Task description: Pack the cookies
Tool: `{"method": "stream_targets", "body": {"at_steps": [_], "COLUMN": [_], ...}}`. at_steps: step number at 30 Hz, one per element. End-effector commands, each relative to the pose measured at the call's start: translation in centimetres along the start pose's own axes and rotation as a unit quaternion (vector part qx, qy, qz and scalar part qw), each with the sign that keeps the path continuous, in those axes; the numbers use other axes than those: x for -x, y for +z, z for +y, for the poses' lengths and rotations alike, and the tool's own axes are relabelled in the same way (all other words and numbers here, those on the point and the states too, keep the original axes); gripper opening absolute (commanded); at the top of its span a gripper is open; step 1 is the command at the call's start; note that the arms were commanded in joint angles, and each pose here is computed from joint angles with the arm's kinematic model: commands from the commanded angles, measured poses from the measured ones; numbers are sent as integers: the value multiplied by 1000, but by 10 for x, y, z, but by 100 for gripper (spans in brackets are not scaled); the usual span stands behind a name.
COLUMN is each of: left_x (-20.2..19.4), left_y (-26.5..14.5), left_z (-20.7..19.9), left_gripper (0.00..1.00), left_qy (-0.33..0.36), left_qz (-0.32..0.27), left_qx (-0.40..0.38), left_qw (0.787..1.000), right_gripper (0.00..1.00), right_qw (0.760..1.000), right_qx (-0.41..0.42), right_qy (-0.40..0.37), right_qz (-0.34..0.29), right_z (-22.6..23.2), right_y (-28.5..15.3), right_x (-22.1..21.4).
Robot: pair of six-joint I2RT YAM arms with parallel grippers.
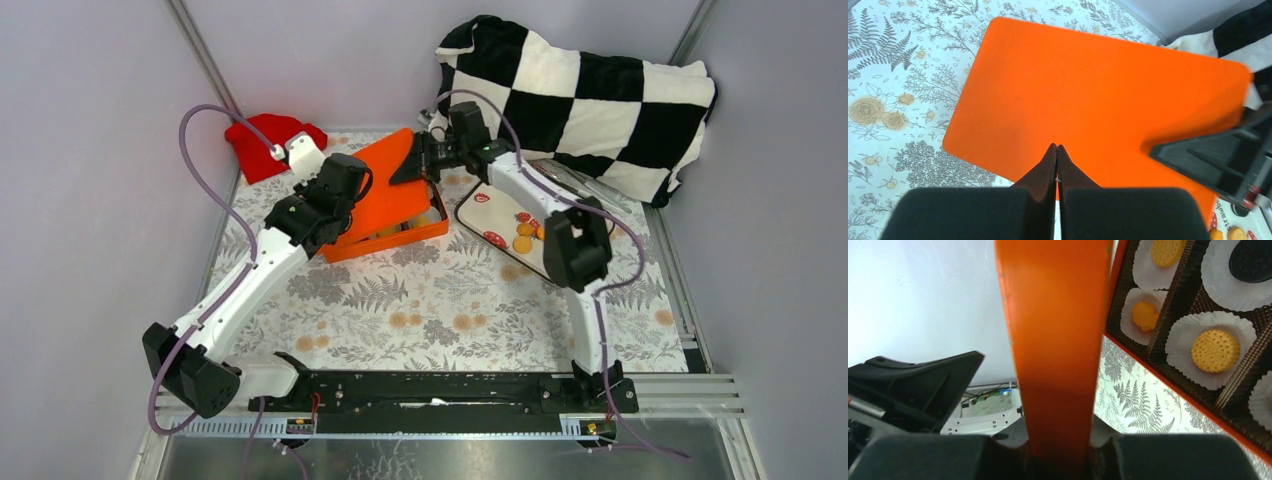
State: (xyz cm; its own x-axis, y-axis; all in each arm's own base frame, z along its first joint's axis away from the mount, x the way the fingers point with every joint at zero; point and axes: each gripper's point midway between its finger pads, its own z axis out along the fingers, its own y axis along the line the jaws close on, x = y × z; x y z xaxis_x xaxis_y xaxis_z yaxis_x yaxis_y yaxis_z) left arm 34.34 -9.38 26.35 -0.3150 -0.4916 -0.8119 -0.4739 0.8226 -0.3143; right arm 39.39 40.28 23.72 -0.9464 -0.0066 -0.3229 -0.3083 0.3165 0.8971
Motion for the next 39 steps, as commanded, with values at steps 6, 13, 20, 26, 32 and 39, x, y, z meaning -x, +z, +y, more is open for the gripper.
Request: {"method": "stream_targets", "body": {"at_steps": [6, 13, 20, 26, 32, 39], "left_x": [-9, -22, -42, -63, -65, -58], "left_y": [13, 21, 34, 46, 46, 44], "left_z": [21, 20, 17, 20, 21, 24], "left_gripper": [0, 0, 0, 0, 0, 0], "left_qy": [25, 39, 48, 65, 71, 69], "left_qz": [-11, 4, 21, 44, 43, 29], "left_qx": [41, 39, 33, 44, 41, 45], "left_qw": [999, 998, 998, 996, 996, 996], "right_gripper": [0, 0, 0, 0, 0, 0], "right_qw": [992, 992, 987, 982, 971, 968], "right_qx": [112, 120, 132, 165, 228, 214], "right_qy": [3, 37, 78, 79, 57, 102], "right_qz": [59, 29, 43, 43, 37, 81], "right_z": [-10, -54, -96, -94, -62, -87], "right_y": [6, -13, -26, -28, -39, -23], "right_x": [23, 52, 60, 53, 67, 52]}}
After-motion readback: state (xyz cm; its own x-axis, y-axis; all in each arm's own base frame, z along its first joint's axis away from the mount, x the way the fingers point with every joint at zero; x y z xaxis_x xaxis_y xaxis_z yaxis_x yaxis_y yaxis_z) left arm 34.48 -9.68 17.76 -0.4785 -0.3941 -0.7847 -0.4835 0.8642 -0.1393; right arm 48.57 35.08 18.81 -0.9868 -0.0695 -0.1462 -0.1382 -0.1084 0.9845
